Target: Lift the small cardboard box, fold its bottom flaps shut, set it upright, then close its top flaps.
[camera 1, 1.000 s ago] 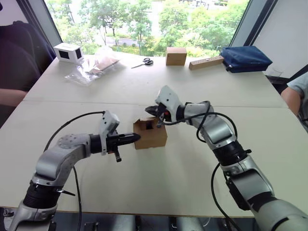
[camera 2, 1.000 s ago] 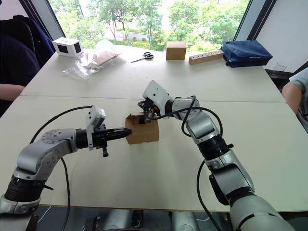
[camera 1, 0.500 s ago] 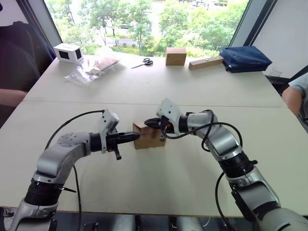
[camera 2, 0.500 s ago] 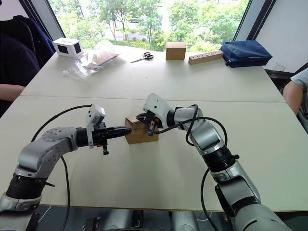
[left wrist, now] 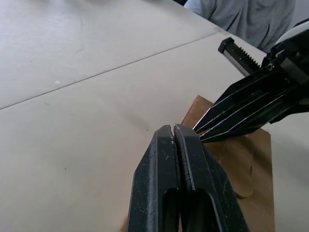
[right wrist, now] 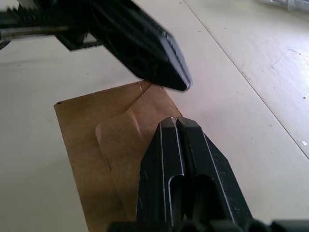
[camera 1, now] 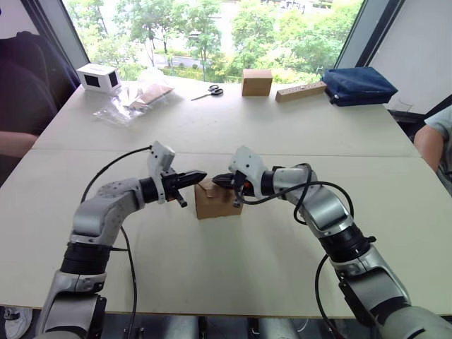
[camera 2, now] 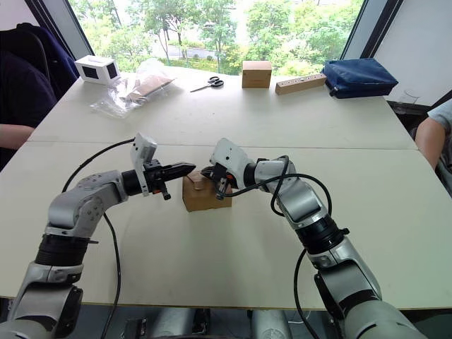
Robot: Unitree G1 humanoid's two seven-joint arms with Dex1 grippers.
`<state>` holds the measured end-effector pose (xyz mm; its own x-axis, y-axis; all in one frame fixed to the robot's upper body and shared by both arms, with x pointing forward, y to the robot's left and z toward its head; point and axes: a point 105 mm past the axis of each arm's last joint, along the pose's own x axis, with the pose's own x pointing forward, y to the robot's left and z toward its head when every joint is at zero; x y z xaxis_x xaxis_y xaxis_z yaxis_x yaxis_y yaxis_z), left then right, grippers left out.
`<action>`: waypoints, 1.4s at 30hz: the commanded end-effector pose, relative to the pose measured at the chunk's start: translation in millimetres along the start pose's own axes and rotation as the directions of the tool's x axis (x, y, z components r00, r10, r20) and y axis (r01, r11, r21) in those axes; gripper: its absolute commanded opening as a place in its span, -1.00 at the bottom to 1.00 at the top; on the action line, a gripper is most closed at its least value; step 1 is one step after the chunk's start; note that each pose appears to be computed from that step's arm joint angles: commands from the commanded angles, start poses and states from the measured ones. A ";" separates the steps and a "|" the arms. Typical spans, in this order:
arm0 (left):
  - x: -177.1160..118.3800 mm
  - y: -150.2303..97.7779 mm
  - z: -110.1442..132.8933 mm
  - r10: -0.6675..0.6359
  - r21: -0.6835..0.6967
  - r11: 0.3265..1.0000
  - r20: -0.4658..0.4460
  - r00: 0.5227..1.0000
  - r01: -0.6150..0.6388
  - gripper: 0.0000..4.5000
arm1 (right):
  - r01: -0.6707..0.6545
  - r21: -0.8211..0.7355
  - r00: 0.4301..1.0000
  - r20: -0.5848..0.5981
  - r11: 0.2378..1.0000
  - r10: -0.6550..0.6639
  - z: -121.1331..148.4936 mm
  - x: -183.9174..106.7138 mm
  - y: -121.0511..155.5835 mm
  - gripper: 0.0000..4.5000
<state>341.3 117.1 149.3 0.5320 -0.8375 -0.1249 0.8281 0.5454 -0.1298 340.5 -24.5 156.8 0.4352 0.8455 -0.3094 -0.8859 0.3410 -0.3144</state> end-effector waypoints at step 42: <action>6.1 2.9 16.0 0.005 -0.067 0.998 0.072 0.997 0.000 -0.98 | -0.039 -0.188 0.998 0.040 0.981 0.048 22.2 -26.8 19.5 -1.00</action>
<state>345.9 111.1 149.1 0.5347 -0.8396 -0.0954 0.8112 0.5417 -0.2204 314.9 -34.7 159.4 0.4012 0.8466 -0.3497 -0.8691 0.2312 -0.4373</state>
